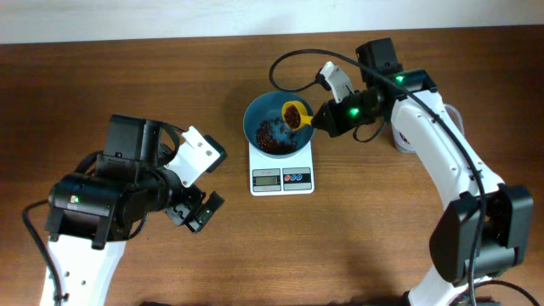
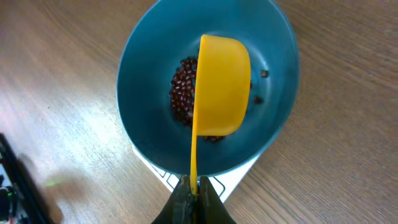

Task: Scoop item into bowl and weigh 50g on scale
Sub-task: 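Tilt the yellow scoop with the right gripper to pour beans into the bowl, then hold the emptied scoop over the bowl with the right gripper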

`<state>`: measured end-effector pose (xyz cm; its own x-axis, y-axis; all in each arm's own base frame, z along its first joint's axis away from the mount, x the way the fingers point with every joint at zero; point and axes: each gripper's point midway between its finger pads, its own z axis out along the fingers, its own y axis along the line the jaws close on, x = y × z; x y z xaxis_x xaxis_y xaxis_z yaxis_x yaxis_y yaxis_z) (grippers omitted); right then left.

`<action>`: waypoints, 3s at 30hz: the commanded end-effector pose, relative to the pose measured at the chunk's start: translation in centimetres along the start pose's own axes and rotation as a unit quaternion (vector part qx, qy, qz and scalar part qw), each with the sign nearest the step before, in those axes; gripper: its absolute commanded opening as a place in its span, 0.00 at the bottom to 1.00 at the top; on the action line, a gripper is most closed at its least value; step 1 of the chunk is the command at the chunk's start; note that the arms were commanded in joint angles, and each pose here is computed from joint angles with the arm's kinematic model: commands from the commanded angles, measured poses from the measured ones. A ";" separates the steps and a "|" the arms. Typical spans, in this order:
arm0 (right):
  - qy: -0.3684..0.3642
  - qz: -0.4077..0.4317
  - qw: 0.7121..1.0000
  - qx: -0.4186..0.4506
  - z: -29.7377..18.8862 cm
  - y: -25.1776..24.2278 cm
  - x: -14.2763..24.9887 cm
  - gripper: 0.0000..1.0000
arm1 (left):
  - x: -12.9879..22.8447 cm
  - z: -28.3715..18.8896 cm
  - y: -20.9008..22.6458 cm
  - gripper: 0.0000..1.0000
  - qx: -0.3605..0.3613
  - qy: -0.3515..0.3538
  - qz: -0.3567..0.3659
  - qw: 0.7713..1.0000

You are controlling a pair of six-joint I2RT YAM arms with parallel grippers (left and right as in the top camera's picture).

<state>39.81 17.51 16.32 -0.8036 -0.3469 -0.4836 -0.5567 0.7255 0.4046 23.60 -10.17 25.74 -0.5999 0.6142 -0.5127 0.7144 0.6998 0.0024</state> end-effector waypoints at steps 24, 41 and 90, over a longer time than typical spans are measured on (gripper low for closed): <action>-0.003 -0.063 0.996 0.062 -1.3 2.6 -1.6 0.04 | -0.5 -0.5 0.0 0.99 -0.001 -0.012 0.009 1.000; -0.006 -0.051 0.997 0.063 -1.9 2.9 -2.0 0.04 | -0.5 -0.5 0.0 0.99 -0.001 -0.012 0.009 1.000; 0.008 -0.053 0.994 0.091 -2.1 4.0 -1.9 0.04 | -0.4 -0.5 0.0 0.99 -0.001 -0.012 0.009 1.000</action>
<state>38.53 19.47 18.21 -0.7667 -0.4524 -0.4556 -0.5864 0.7824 0.2098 23.60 -10.17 25.73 -0.6001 0.6142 -0.5124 0.7144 0.6998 0.0022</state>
